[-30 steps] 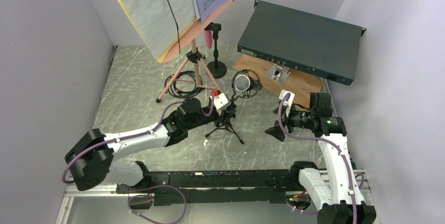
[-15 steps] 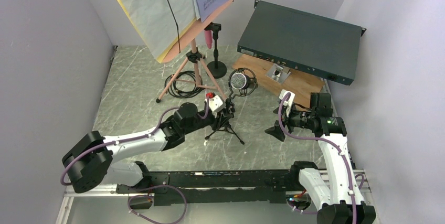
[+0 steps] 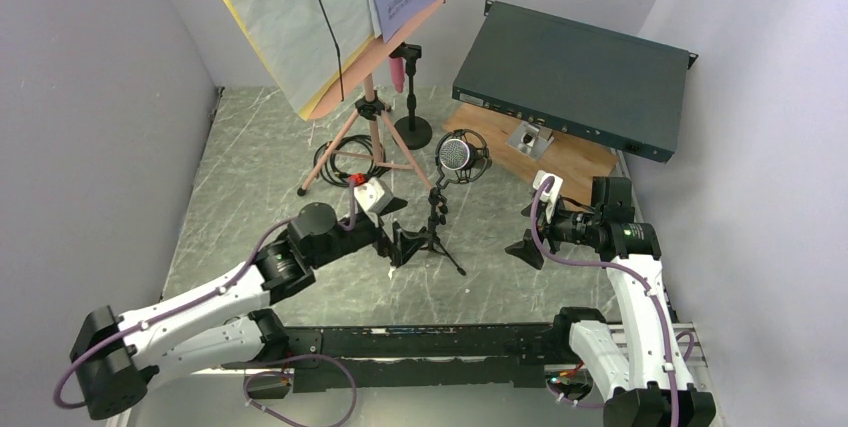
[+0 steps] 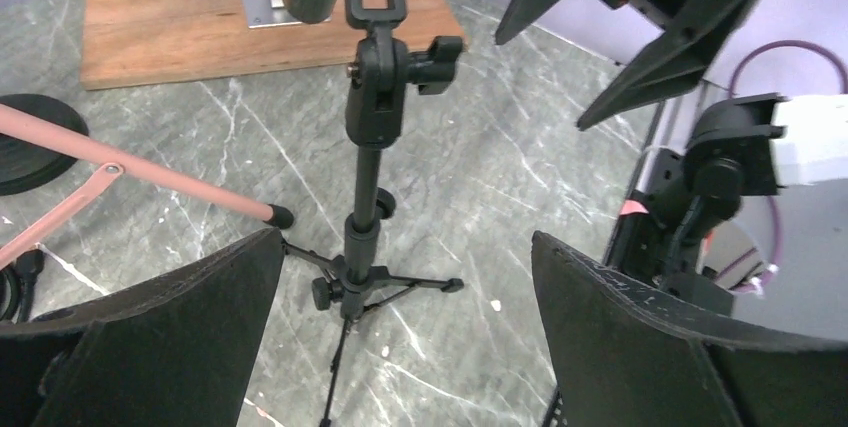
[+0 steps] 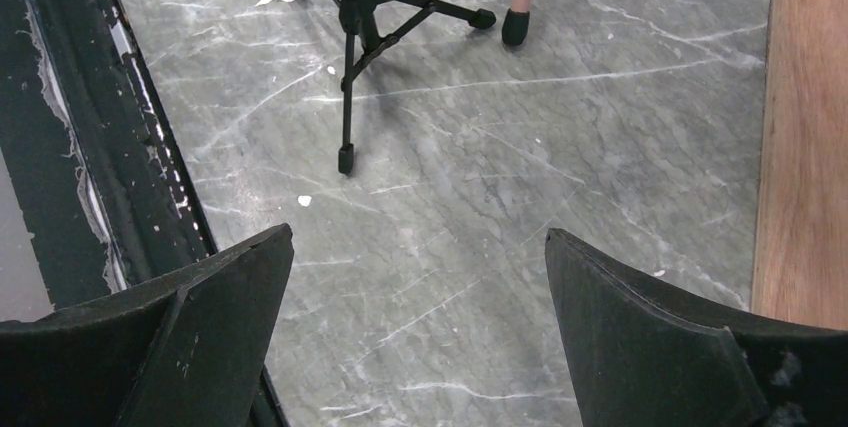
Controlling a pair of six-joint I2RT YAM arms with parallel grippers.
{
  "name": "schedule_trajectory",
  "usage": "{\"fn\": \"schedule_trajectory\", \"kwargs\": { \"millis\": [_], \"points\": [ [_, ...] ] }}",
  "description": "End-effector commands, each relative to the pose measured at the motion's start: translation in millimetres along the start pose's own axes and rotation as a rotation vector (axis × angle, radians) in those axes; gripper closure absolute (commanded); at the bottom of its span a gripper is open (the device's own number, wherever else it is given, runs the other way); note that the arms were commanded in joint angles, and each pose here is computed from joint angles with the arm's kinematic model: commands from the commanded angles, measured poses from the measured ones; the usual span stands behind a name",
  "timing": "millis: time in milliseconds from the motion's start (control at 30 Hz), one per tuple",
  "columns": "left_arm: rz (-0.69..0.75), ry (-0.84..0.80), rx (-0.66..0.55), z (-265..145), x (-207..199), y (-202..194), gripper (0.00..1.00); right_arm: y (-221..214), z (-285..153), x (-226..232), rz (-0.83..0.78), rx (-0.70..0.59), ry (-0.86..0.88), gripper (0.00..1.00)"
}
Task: Pack up the instrument practice props
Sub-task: Place the microphone stand with the microphone at the center of the board.
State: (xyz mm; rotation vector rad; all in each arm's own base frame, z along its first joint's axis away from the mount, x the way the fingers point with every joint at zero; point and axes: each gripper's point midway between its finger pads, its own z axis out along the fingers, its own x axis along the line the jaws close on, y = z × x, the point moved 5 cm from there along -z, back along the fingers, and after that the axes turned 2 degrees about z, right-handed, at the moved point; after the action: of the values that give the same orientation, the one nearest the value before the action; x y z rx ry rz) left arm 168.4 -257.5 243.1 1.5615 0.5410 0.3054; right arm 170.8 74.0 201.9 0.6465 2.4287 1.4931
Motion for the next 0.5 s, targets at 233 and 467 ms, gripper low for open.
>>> {"fn": "schedule_trajectory", "kwargs": {
  "millis": [233,467],
  "points": [
    [0.12,-0.126,0.011,-31,-23,67,0.0,10,2,0,-0.263,-0.065,0.08,0.0],
    [0.156,-0.12,-0.032,-35,-22,75,0.01,52,5,-35,-0.443,-0.12,0.062,0.01]
  ]
}}
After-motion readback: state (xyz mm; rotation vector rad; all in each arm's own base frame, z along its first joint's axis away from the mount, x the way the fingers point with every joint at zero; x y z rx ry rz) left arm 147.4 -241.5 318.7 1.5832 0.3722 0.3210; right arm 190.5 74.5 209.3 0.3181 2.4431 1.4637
